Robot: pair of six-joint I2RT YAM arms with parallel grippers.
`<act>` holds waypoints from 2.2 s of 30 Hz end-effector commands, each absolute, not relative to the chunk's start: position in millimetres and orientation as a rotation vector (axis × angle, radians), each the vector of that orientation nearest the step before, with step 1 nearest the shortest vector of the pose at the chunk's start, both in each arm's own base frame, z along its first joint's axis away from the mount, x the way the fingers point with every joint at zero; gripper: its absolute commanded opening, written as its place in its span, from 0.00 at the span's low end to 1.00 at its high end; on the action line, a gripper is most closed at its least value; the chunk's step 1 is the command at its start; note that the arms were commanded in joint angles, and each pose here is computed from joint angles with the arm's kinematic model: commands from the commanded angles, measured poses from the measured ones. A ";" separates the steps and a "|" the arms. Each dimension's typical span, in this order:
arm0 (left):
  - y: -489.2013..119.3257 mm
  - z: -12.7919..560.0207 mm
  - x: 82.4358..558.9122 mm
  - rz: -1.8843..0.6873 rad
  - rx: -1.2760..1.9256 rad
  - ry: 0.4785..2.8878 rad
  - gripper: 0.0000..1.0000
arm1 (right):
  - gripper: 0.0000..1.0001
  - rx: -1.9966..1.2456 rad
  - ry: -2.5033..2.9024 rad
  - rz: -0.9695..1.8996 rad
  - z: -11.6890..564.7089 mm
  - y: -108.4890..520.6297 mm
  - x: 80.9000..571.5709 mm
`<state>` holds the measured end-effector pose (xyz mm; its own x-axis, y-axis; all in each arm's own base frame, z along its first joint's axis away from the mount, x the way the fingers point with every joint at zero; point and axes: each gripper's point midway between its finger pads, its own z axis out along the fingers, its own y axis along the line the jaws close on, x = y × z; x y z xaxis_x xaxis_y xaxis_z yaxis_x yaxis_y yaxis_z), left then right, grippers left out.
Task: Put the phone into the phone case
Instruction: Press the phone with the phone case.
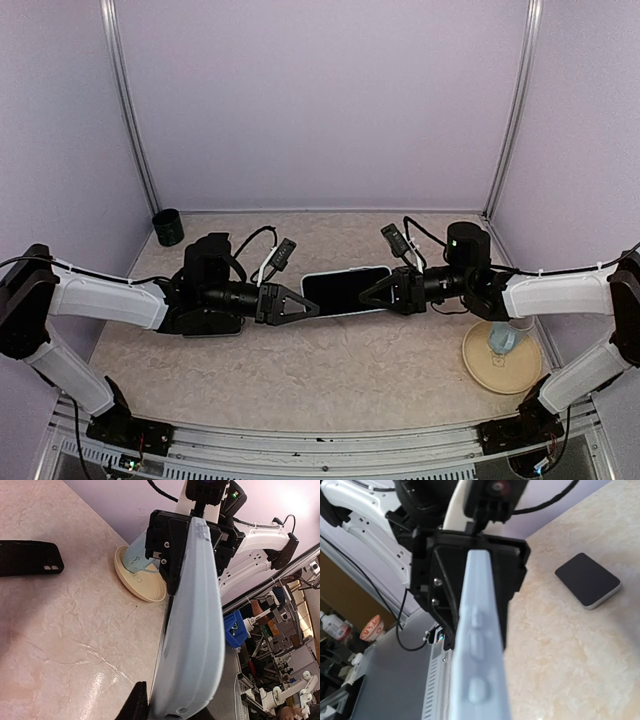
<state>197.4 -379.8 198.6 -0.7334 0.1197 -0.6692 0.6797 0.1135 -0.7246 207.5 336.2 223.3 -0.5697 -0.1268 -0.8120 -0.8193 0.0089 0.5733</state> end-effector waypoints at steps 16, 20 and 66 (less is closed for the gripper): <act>-380.4 199.4 198.0 -1.638 0.778 1.937 0.16 | 0.00 -0.952 1.721 1.464 220.3 328.7 220.9; -375.2 211.6 186.4 -1.674 0.827 1.857 0.20 | 0.00 -0.955 1.660 1.530 232.7 322.3 212.7; -393.0 196.4 208.9 -1.622 0.750 1.950 0.11 | 0.00 -0.957 1.675 1.543 236.3 326.8 216.3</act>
